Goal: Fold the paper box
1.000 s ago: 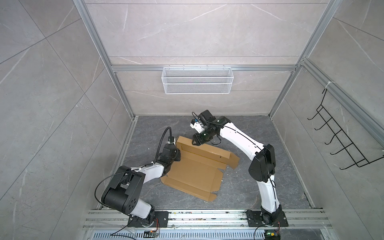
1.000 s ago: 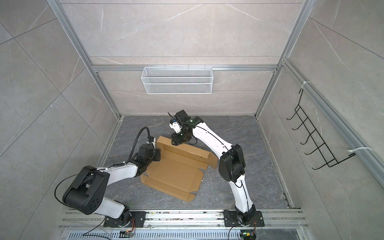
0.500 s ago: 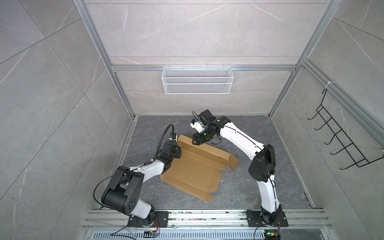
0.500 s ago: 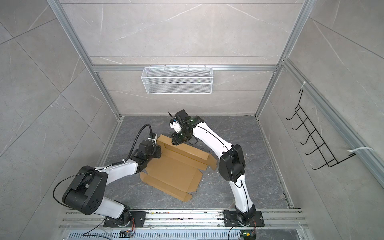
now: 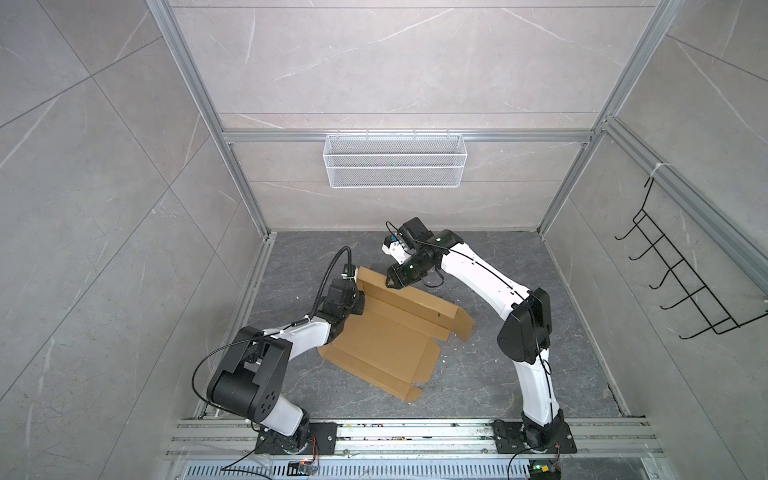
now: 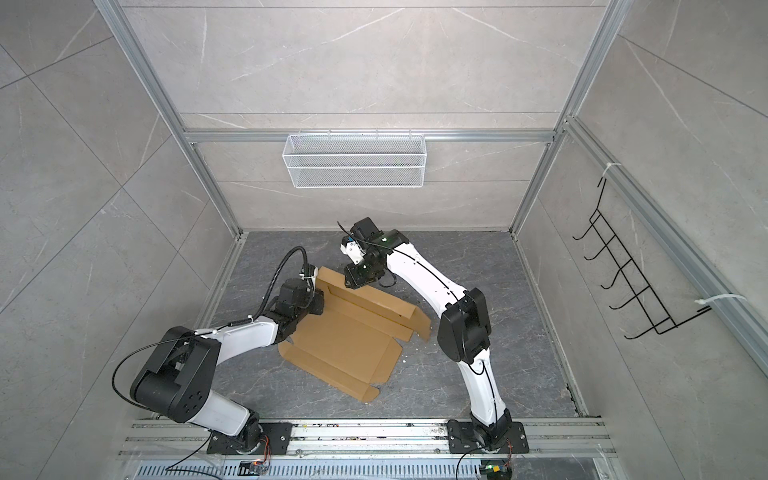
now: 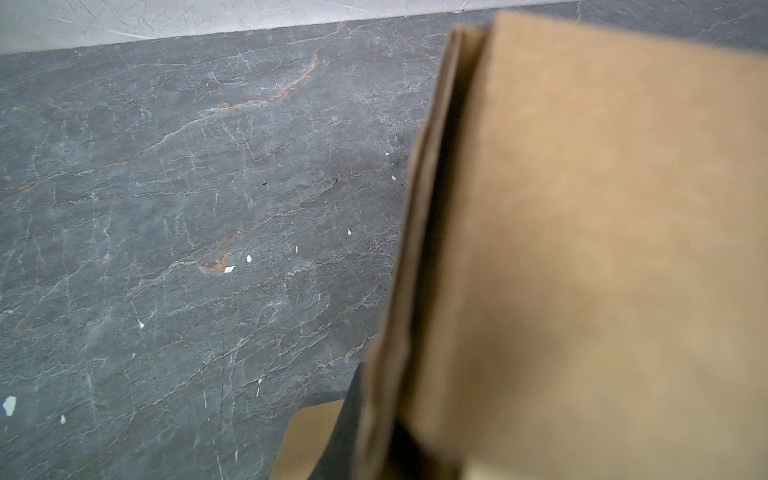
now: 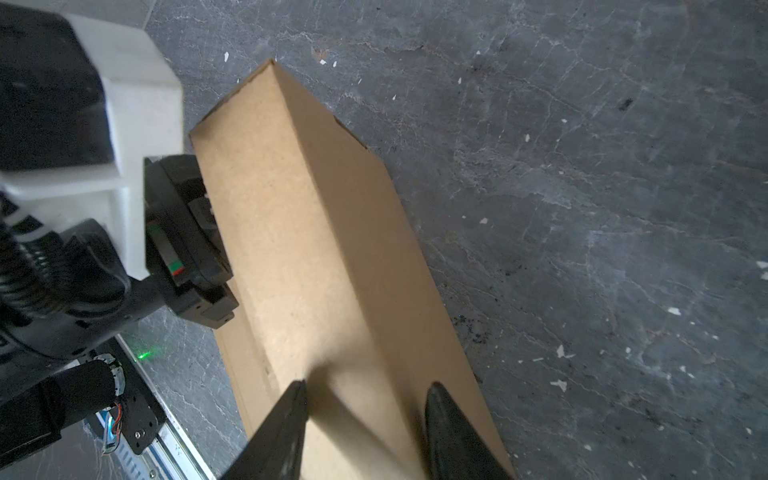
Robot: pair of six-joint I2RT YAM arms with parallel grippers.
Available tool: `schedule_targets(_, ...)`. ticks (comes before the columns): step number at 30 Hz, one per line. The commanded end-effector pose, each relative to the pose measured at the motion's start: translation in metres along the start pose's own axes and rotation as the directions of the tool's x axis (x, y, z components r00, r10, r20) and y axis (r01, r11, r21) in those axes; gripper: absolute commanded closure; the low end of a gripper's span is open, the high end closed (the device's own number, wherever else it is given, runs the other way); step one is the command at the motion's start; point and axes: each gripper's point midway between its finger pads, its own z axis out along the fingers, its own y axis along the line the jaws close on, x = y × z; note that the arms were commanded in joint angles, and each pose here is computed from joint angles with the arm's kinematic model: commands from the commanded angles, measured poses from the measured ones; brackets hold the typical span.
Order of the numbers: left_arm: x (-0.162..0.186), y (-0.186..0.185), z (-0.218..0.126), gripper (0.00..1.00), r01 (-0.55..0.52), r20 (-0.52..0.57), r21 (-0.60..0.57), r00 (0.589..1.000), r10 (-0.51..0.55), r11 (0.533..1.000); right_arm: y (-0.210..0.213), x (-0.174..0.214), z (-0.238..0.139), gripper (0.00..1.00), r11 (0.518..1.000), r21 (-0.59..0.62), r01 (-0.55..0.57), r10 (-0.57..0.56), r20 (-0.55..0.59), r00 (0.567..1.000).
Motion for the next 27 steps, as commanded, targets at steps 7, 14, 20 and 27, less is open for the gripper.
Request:
schedule_targets(7, -0.009, 0.011, -0.008, 0.68, 0.065, 0.032, 0.02, 0.997, -0.065, 0.998, -0.008, 0.018, 0.014, 0.52, 1.0, 0.002, -0.005, 0.005, -0.087, 0.996)
schedule_targets(14, 0.005, 0.012, -0.002, 0.59, 0.152, -0.007, 0.094, 0.988, -0.152, 0.984, -0.009, 0.019, 0.017, 0.52, 1.0, 0.007, 0.0, 0.001, -0.092, 0.996)
schedule_targets(20, 0.001, 0.008, 0.01, 0.6, 0.181, -0.021, 0.164, 0.983, -0.18, 0.97, -0.01, 0.018, 0.018, 0.53, 1.0, 0.009, 0.002, -0.001, -0.092, 0.996)
schedule_targets(27, -0.007, 0.0, 0.018, 0.62, 0.196, -0.019, 0.21, 0.98, -0.196, 0.958, -0.01, 0.017, 0.017, 0.53, 1.0, 0.01, 0.003, -0.002, -0.091, 0.996)
